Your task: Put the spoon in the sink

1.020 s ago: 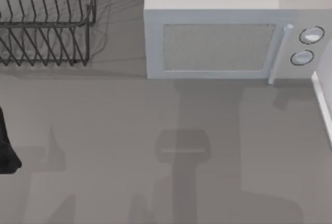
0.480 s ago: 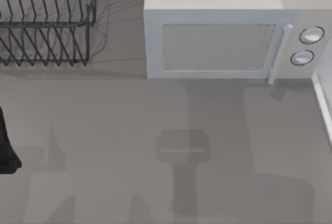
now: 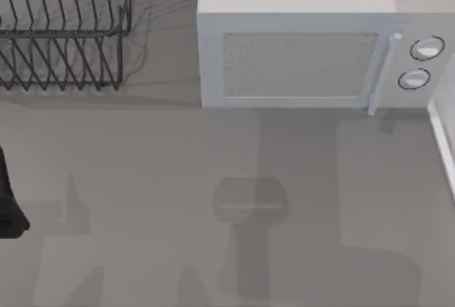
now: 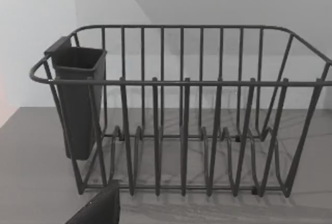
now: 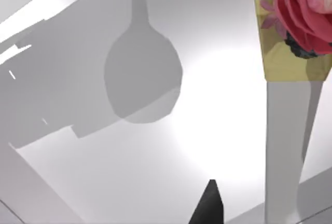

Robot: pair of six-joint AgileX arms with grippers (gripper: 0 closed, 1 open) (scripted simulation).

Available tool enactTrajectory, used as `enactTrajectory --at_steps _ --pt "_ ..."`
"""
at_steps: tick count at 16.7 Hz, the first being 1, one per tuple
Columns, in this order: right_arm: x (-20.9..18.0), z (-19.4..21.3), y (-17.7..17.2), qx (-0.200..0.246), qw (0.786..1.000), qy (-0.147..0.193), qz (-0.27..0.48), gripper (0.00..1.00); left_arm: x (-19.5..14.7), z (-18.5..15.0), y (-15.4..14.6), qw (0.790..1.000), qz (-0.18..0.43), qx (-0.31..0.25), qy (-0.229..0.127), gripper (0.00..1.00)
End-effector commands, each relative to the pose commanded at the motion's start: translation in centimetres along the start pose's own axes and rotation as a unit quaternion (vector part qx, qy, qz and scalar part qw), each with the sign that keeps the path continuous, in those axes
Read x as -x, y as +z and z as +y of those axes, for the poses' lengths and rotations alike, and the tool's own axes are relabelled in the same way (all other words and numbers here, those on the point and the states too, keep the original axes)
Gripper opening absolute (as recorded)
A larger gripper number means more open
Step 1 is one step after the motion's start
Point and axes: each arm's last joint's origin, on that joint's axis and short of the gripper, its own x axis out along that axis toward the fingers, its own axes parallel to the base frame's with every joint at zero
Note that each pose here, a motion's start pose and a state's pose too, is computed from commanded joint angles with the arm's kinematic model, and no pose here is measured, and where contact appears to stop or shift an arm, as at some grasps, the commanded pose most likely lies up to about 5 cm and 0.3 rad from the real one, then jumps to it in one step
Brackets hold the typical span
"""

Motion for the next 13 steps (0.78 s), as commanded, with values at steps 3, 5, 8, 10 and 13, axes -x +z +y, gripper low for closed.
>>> enactTrajectory --at_steps 3,5,8,10,13 --pt "-2.2 0.3 0.2 0.005 1.000 0.011 0.006 0.00 0.0 0.0 0.0 1.000 0.000 0.000 0.000 1.00" --pt "-3.0 0.5 0.2 0.007 1.000 0.009 0.005 0.00 0.0 0.0 0.0 1.000 0.000 0.000 0.000 1.00" --pt "-3.4 0.5 0.2 0.006 1.000 0.006 0.003 0.00 0.0 0.0 0.0 1.000 0.000 0.000 0.000 1.00" --pt "-3.4 0.5 0.2 0.006 1.000 0.006 0.003 0.00 0.0 0.0 0.0 1.000 0.000 0.000 0.000 1.00" --pt "-3.4 0.5 0.2 0.006 1.000 0.006 0.003 0.15 0.0 0.0 0.0 1.000 0.000 0.000 0.000 1.00"
